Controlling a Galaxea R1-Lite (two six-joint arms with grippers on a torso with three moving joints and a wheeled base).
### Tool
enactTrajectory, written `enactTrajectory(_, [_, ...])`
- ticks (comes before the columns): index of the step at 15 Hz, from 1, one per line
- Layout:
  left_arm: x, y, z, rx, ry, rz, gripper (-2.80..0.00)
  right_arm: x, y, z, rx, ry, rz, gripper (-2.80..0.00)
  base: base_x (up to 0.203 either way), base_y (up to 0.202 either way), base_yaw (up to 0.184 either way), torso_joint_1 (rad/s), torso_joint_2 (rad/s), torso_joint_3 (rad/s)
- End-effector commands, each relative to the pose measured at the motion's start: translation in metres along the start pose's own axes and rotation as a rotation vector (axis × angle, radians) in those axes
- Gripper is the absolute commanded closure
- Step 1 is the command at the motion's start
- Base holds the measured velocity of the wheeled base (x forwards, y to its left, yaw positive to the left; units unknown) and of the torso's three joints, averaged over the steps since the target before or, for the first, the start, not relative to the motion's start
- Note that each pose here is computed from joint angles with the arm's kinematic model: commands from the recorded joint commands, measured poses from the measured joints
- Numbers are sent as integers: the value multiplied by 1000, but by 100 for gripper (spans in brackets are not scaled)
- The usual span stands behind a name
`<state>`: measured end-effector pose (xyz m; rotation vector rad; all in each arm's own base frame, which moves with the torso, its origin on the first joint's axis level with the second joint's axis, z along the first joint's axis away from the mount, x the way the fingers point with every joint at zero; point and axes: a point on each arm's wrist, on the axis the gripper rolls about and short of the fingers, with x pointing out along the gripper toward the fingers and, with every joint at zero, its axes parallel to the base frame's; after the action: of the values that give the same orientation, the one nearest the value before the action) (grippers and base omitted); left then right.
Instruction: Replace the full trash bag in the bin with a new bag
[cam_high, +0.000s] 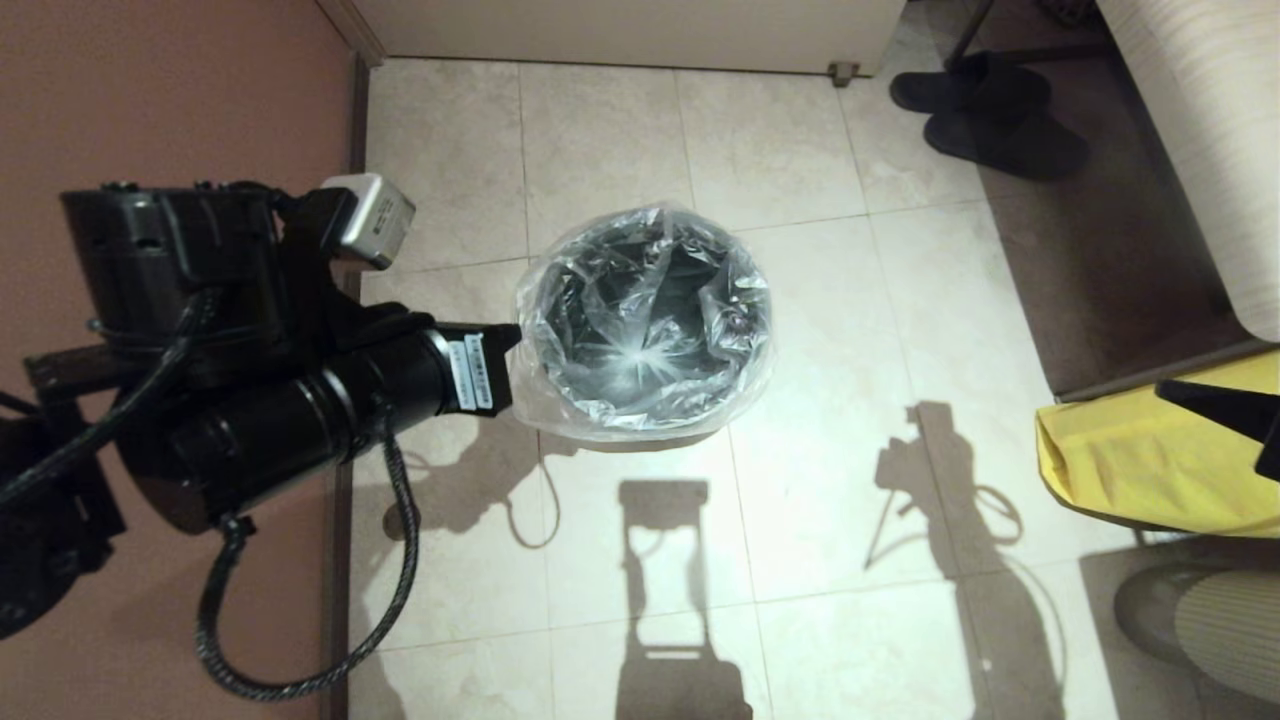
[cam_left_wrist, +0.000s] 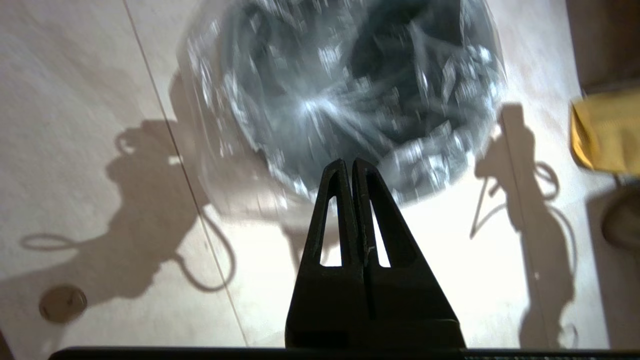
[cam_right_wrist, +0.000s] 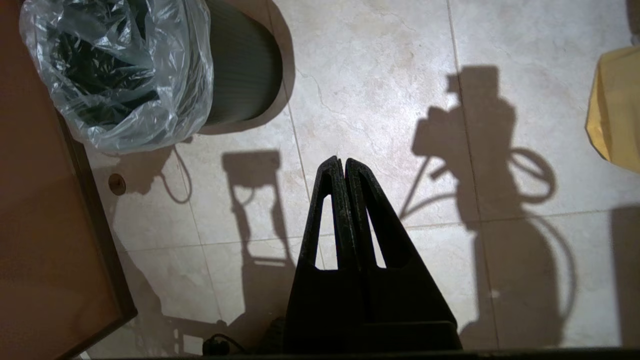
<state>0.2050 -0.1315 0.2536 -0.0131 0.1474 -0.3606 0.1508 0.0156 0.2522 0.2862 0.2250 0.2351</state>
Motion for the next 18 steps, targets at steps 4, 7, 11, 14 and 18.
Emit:
enactTrajectory(4, [-59,35,2,-15,-92,78,0,-66,-3,-22,6,-110,-79,0,0,0,0,0,0,0])
enactTrajectory(7, [-78,39,-15,26,-73,77,0,-86,-2,-34,2,-151,-104,0,0,0,0,0,0,0])
enactTrajectory(11, [-98,65,-24,72,-83,249,0,-106,1,-43,-3,-198,-127,0,0,0,0,0,0,0])
enactTrajectory(14, [-142,71,-16,89,-216,367,0,-132,9,-53,-46,-249,-132,0,0,0,0,0,0,0])
enactTrajectory(18, [-190,68,-36,97,-292,453,0,-164,19,-80,-102,-275,-106,0,0,0,0,0,0,0])
